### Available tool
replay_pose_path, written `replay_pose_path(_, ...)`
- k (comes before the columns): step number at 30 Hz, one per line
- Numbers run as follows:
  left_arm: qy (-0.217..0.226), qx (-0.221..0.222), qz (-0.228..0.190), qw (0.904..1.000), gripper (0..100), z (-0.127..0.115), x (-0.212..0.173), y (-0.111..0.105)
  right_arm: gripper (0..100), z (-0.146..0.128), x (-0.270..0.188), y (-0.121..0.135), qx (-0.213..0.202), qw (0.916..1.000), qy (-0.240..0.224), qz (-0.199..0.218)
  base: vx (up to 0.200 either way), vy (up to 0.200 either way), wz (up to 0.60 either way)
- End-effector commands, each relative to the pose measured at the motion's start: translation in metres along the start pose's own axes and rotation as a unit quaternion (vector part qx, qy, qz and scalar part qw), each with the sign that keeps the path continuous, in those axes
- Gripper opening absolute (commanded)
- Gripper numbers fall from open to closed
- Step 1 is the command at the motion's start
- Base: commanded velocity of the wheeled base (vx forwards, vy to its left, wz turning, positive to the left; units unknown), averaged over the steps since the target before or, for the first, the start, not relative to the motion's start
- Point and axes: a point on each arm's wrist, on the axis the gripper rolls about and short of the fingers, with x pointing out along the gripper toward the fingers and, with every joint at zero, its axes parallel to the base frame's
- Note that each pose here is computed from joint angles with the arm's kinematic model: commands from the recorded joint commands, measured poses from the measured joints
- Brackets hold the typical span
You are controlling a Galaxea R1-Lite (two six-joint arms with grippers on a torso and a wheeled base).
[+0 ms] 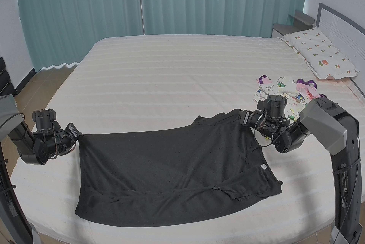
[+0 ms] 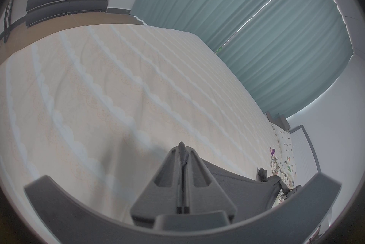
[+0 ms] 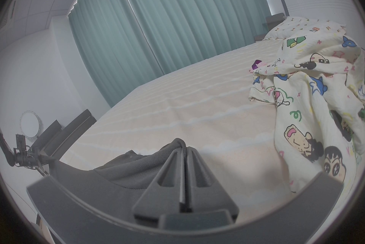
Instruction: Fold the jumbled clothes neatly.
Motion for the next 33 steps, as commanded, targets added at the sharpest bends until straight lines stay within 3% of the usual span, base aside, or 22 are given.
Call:
replay_pose_path(1, -0.009, 0.004, -0.008, 0.9999, 0, 0.004, -0.011, -0.007, 0, 0.016, -0.014, -0.003, 0.012, 0.9999, -0.009, -0.002, 0.0, 0.0, 0.0)
replay_pose_path(6, -0.021, 0.014, -0.012, 0.9996, 0, 0.01, -0.018, -0.009, 0, 0.019, -0.015, 0.0, 0.044, 0.9987, -0.024, 0.005, 0.0, 0.0, 0.0)
replay_pose_path(17, -0.009, 0.042, -0.001, 0.9991, 0, 0.004, -0.016, -0.003, 0, 0.013, -0.024, -0.005, 0.044, 0.999, -0.01, -0.003, 0.0, 0.0, 0.0)
replay_pose_path(24, 0.007, 0.065, 0.01, 0.9978, 0, -0.001, -0.021, 0.0, 0, 0.018, -0.045, -0.004, 0.047, 0.9988, 0.007, 0.013, 0.0, 0.0, 0.0)
replay_pose_path(33, 0.014, 0.094, 0.023, 0.9952, 0, -0.012, -0.049, 0.004, 0, 0.008, -0.084, -0.002, 0.051, 0.9979, 0.033, 0.021, 0.0, 0.0, 0.0)
